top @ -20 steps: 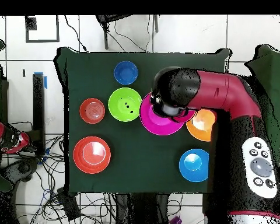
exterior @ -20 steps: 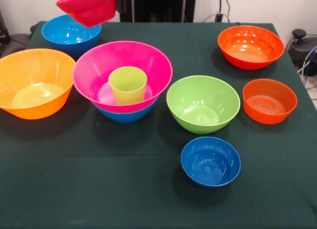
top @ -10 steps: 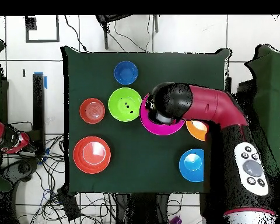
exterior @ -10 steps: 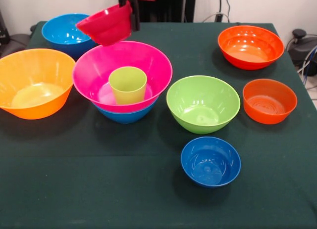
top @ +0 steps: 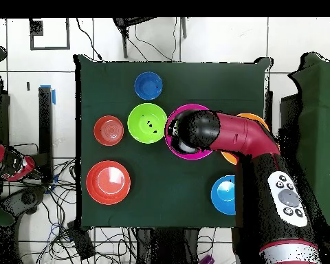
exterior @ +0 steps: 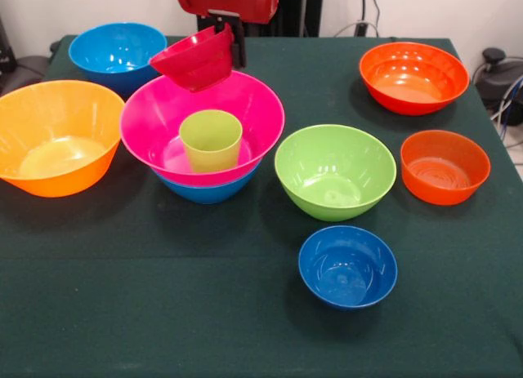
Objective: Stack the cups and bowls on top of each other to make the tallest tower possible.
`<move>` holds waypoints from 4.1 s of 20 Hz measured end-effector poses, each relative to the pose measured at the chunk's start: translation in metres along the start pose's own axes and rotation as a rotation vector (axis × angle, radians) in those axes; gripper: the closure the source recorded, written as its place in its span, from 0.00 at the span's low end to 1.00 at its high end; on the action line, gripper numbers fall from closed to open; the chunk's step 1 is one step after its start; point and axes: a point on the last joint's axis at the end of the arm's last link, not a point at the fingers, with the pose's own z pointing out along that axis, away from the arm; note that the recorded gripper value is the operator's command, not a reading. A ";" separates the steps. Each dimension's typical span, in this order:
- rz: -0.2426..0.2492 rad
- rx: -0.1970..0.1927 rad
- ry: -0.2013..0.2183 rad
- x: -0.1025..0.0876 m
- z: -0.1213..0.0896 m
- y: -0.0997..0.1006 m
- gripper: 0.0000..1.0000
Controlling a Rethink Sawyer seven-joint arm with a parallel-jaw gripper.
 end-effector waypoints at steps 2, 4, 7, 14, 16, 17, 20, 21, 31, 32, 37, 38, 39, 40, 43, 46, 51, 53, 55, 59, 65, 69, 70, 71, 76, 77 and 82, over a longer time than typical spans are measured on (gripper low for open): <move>0.003 0.003 -0.001 0.005 0.005 -0.003 1.00; 0.010 0.011 -0.008 0.010 0.009 -0.008 1.00; 0.018 0.019 -0.016 0.012 0.012 -0.014 1.00; 0.045 0.042 -0.047 0.022 0.021 -0.034 1.00; 0.052 0.047 -0.056 0.025 0.023 -0.039 1.00; 0.054 0.049 -0.061 0.027 0.024 -0.041 1.00; 0.056 0.050 -0.065 0.034 0.026 -0.042 1.00; 0.055 0.049 -0.066 0.037 0.026 -0.042 1.00; 0.053 0.006 -0.102 0.047 0.036 -0.032 1.00; 0.051 -0.008 -0.119 0.046 0.038 -0.030 1.00; 0.051 -0.047 -0.192 0.035 0.044 -0.024 1.00; 0.051 -0.051 -0.202 0.033 0.044 -0.024 1.00; 0.052 -0.056 -0.211 0.032 0.045 -0.024 1.00; 0.053 -0.061 -0.219 0.030 0.046 -0.023 1.00; 0.056 -0.073 -0.240 0.028 0.052 -0.023 1.00; 0.059 -0.078 -0.242 0.027 0.055 -0.023 1.00; 0.070 -0.096 -0.238 0.026 0.055 -0.026 1.00; 0.074 -0.101 -0.234 0.027 0.056 -0.028 1.00; 0.078 -0.105 -0.231 0.027 0.057 -0.030 1.00; 0.078 -0.105 -0.231 0.028 0.057 -0.030 1.00; 0.046 -0.086 -0.241 0.031 0.047 -0.016 1.00; 0.021 -0.079 -0.246 0.033 0.038 -0.003 1.00; 0.012 -0.076 -0.252 0.032 0.033 0.001 1.00; 0.010 -0.075 -0.256 0.032 0.031 0.002 1.00; 0.008 -0.073 -0.269 0.029 0.025 0.002 1.00; 0.008 -0.073 -0.271 0.028 0.024 0.002 1.00; 0.009 -0.072 -0.280 0.023 0.022 0.002 1.00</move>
